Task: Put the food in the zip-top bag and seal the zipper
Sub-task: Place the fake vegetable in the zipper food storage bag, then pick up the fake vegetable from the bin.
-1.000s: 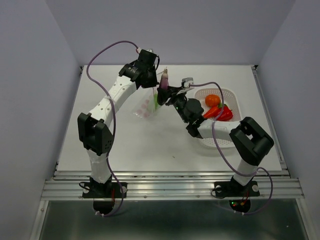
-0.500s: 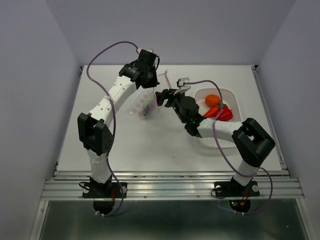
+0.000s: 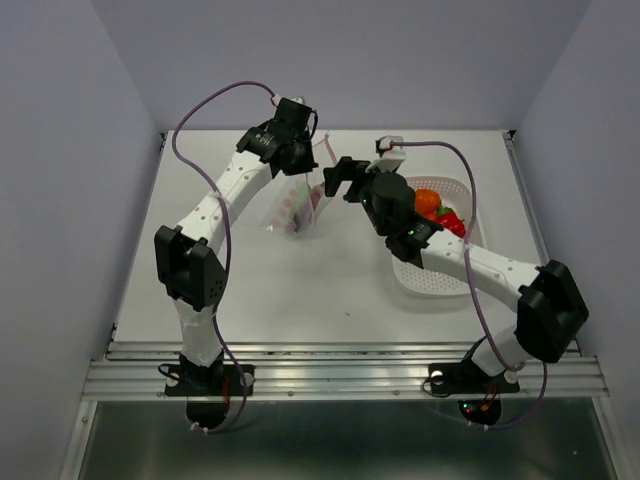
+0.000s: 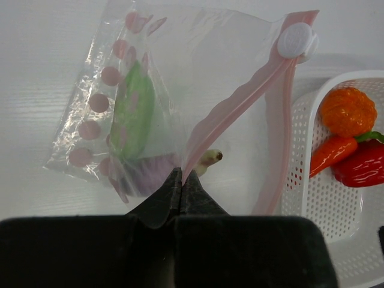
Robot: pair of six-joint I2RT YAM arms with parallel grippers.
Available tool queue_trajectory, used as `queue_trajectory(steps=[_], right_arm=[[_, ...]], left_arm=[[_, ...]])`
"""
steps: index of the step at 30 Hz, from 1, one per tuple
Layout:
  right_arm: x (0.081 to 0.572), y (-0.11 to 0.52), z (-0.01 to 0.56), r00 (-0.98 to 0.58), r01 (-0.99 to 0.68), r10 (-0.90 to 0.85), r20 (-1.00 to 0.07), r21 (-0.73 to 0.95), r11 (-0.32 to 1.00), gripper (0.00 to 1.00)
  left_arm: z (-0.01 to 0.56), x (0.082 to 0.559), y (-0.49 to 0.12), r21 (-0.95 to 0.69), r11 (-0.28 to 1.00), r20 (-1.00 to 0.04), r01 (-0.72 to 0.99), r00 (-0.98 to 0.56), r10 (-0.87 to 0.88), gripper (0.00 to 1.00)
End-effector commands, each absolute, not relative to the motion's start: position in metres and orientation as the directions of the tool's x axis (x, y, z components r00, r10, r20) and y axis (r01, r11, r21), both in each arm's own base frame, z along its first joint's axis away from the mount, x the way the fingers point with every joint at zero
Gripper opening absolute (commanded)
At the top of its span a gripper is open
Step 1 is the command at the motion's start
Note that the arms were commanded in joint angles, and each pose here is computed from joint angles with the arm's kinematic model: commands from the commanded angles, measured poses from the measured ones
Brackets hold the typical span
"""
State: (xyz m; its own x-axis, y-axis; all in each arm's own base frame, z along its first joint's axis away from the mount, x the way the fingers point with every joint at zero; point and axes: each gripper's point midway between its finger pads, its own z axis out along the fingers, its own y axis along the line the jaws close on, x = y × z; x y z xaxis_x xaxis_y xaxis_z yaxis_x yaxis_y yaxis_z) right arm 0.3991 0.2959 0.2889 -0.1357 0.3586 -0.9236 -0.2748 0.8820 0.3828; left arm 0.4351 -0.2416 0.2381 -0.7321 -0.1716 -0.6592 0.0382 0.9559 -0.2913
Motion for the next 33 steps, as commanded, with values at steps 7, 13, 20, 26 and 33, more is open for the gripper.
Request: queue_trajectory(steps=[7,13,20,26,33], right_arm=[[0.381,0.141,0.243,-0.314,0.226,0.512,-0.8,0.461,0.858,1.0],[0.374,0.119,0.179,-0.517,0.329,0.541,-0.663,0.429,0.841,1.0],[0.386,0.114,0.132,-0.572,0.445,0.555,-0.604,0.34,0.828,1.0],[0.395,0.098,0.1,-0.539,0.551,0.571,-0.619,0.254,0.795,1.0],[0.404,0.086,0.084,-0.503,0.613,0.576,-0.644,0.203,0.763,1.0]], left_arm=[[0.267,0.432,-0.239,-0.323,0.944,-0.701,0.07,-0.688,-0.189,0.0],[0.266,0.432,-0.238,-0.32,0.944,-0.704,0.074,-0.685,-0.185,0.0],[0.266,0.432,-0.236,-0.315,0.946,-0.709,0.074,-0.681,-0.183,0.0],[0.262,0.432,-0.237,-0.31,0.948,-0.706,0.074,-0.685,-0.177,0.0],[0.266,0.431,-0.236,-0.312,0.947,-0.71,0.076,-0.682,-0.178,0.0]])
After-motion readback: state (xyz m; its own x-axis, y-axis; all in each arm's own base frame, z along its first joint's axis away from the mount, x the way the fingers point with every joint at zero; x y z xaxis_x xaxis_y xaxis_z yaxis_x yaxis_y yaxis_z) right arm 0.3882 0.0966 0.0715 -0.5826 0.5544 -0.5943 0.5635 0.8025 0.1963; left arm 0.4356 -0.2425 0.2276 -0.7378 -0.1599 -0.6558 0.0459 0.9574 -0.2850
